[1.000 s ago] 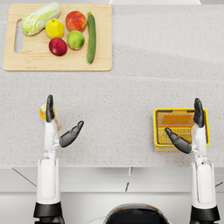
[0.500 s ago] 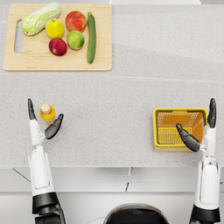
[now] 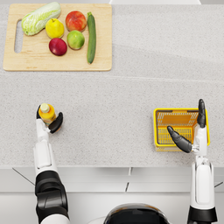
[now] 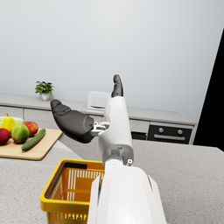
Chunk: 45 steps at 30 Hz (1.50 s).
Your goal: Pick up the lemon tea and place it into the yellow basket
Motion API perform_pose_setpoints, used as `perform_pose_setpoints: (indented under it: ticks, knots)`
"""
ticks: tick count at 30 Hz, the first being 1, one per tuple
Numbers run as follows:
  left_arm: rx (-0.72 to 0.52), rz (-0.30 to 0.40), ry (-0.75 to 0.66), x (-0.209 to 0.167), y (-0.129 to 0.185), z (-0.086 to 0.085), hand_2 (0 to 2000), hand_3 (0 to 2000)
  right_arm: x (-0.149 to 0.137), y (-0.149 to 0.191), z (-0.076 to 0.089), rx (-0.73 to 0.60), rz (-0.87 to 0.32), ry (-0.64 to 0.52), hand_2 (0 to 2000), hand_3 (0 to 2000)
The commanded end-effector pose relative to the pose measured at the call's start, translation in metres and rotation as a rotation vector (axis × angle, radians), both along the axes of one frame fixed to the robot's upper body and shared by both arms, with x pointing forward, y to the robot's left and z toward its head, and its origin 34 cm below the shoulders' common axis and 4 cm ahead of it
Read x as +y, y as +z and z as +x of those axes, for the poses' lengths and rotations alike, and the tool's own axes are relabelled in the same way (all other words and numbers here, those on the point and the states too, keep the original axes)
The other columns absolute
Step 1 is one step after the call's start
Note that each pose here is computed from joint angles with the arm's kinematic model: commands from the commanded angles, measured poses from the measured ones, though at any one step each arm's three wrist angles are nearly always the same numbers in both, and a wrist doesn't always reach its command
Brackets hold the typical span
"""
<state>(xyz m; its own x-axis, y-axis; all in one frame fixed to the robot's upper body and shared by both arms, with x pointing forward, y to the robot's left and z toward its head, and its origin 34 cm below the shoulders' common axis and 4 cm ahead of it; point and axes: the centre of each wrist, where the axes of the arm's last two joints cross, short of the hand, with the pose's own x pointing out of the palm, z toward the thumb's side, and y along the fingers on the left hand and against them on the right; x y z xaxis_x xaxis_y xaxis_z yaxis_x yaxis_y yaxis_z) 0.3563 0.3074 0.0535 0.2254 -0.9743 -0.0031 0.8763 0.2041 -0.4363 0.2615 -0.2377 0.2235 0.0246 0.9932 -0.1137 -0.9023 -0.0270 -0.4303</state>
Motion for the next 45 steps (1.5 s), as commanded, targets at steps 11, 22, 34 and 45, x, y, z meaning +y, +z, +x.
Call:
perform_pose_setpoints:
  ticks: [11,22,34,45]
  knots:
    - [-0.701,0.158,-0.268,-0.059,0.147,-0.025,2000,2000,0.076,-0.034,0.021,0.144,-0.031,0.243,0,0]
    - [-0.906,0.136,-0.644,-0.174,0.199,-0.036,2000,2000,0.145,-0.032,0.024,0.092,-0.249,0.359,0,0]
    - [-0.891,0.118,-0.834,-0.215,0.177,-0.074,2000,2000,0.147,-0.001,0.034,0.012,-0.221,0.350,0,0]
    - [-0.767,0.110,-0.641,-0.185,0.144,-0.057,0,367,0.132,0.014,0.034,-0.033,-0.190,0.345,2000,2000]
